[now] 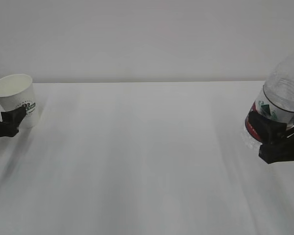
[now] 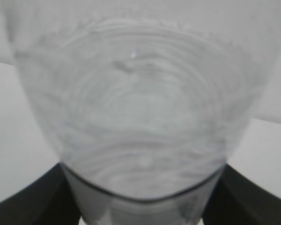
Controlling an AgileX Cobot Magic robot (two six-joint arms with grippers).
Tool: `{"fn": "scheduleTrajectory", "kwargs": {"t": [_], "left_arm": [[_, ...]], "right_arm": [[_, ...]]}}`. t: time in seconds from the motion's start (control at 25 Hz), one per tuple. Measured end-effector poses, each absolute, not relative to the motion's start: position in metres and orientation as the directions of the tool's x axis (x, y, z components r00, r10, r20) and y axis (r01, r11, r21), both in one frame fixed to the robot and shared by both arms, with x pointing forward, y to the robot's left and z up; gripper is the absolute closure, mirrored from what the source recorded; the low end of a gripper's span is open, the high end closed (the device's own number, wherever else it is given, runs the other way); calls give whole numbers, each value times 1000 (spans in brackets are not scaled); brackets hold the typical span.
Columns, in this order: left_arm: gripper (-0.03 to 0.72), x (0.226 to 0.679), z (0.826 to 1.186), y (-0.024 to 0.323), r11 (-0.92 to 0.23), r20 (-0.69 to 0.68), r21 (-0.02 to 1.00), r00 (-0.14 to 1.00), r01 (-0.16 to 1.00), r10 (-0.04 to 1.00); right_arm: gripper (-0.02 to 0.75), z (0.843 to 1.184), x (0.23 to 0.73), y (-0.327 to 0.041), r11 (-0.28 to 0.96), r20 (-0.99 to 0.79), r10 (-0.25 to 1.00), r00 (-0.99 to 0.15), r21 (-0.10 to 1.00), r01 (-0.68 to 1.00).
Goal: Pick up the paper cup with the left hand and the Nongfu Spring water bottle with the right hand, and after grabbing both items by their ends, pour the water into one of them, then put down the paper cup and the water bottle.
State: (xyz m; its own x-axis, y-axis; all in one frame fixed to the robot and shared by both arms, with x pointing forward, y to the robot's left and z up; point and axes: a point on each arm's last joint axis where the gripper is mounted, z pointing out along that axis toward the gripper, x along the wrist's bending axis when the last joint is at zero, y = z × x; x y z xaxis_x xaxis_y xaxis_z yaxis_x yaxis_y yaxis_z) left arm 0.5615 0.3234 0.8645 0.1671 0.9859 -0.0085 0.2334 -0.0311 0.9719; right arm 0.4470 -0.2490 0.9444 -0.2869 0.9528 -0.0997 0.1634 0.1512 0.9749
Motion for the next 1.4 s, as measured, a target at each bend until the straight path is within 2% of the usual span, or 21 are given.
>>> {"fn": "scheduleTrajectory", "kwargs": {"t": [0.24, 0.64, 1.4], "left_arm": [[46, 571, 867, 325, -6, -30, 976, 160, 216, 987], [46, 571, 843, 324, 51, -99, 956, 155, 290, 983], [43, 605, 832, 327, 73, -120, 965, 178, 252, 977]], "right_arm": [[243, 944, 447, -249, 151, -100, 953, -287, 975, 163], [242, 944, 447, -249, 151, -100, 953, -287, 975, 163], [243, 945, 447, -249, 151, -100, 953, -288, 975, 162]]}}
